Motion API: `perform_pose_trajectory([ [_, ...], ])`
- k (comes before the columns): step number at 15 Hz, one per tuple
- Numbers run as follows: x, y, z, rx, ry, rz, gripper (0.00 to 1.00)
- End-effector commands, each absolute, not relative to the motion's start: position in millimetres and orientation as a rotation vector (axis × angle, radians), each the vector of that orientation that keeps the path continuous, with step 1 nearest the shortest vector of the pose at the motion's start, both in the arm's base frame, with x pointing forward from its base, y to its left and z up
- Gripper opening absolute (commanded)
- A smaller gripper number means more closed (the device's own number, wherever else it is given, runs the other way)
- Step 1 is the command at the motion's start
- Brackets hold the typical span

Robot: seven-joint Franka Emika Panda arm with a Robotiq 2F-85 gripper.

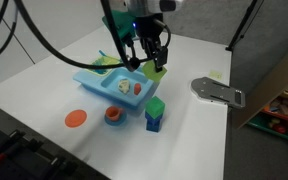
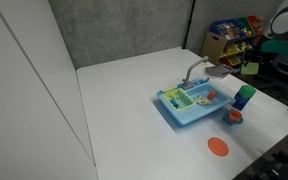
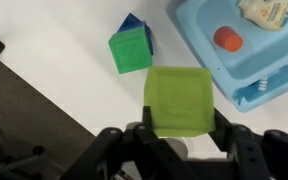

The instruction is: Take the green block out of the sink and place it on top of the stack

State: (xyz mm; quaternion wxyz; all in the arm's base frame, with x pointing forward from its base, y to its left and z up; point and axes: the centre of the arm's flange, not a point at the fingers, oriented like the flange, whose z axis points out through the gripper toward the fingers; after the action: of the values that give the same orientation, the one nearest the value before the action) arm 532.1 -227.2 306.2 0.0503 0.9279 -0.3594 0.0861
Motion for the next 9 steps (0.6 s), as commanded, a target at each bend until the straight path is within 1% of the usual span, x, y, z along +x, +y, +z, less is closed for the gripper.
perform_pose_trajectory([
  [1,522,-230,308,2.806,-1.081,0.386,0.31],
  [4,514,-233,302,2.792,-1.078,0.453,0.31],
  [9,492,-244,290,2.762,-1.080,0.469,0.31],
])
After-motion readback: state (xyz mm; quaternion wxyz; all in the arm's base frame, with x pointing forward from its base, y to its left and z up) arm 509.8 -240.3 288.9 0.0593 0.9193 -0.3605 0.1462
